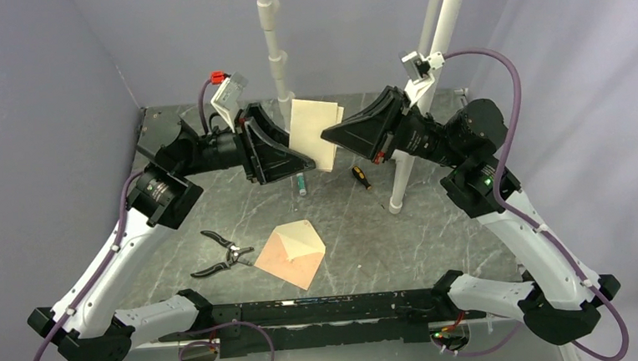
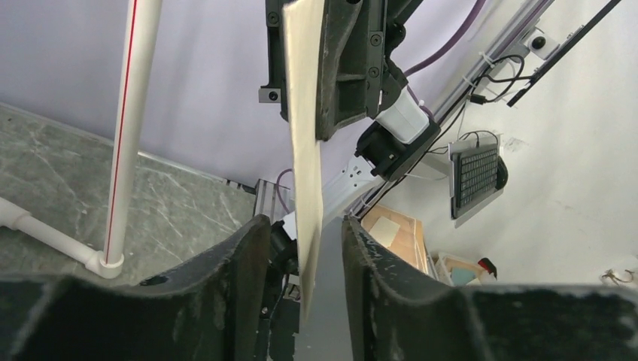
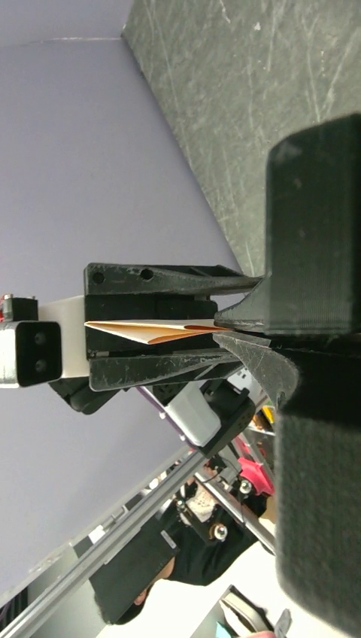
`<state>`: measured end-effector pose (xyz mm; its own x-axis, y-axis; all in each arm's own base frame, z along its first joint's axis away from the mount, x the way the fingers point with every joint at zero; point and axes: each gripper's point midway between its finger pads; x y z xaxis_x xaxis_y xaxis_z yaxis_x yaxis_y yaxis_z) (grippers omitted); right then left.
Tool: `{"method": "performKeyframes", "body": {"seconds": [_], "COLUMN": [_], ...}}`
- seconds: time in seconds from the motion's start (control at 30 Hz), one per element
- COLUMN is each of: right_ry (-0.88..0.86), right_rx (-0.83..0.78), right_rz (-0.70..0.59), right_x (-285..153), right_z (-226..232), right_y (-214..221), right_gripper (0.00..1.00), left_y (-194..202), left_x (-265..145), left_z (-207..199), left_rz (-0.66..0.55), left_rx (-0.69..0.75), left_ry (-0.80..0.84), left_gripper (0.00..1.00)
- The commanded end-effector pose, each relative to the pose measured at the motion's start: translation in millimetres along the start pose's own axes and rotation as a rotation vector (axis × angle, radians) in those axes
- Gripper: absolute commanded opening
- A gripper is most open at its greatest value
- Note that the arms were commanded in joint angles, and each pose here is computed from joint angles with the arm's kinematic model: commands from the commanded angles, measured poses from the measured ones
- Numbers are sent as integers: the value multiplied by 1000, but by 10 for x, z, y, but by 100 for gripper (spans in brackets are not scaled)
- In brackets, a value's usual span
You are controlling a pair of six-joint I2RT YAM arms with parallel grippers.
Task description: Place the letter into the envelope and seal it
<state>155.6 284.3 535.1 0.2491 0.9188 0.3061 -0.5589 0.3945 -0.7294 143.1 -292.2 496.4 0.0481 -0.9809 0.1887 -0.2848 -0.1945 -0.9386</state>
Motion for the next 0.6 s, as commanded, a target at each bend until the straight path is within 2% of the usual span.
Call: {"method": "performKeyframes", "body": {"seconds": [0.0, 0.07, 0.13, 0.2, 0.3, 0.37, 0.43, 0.57], "right_ry": [-33, -44, -43, -49, -72, -71, -73, -44], "right_rx": [-34, -33, -28, -19, 5, 34, 53, 59], "right_rz": [43, 56, 62, 56, 33, 22, 5, -52], "right_x": [-27, -24, -17, -7, 17, 40, 49, 34], "right_z": [117, 134, 128, 125, 104, 62, 36, -20], "right_y": [30, 49, 55, 52, 62, 70, 67, 4], "right_gripper": [0, 0, 0, 1, 32, 37, 35, 10], "left_y": [-66, -64, -54, -46, -78, -98, -121, -130], "left_x": [-19, -21, -16, -13, -10, -6, -5, -16], "left_z": [-109, -112, -97, -75, -40, -3, 32, 92], "left_rz": [-6, -6, -5, -8, -40, -63, -90, -119], "left_rx": [44, 42, 35, 30, 27, 16, 8, -7], "left_ry": [39, 39, 35, 28, 6, -13, -31, -66], "left_gripper": [40, 27, 6, 3, 3, 3, 2, 3]}}
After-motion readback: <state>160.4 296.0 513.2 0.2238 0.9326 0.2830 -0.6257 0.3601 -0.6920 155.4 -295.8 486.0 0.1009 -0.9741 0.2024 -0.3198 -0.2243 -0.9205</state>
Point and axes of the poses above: each gripper's point midway between its finger pads, its own x axis out along the fingers, its own z axis along the line the jaws close on, y = z × x, and after that the axes turned 10 degrees about x, right-handed
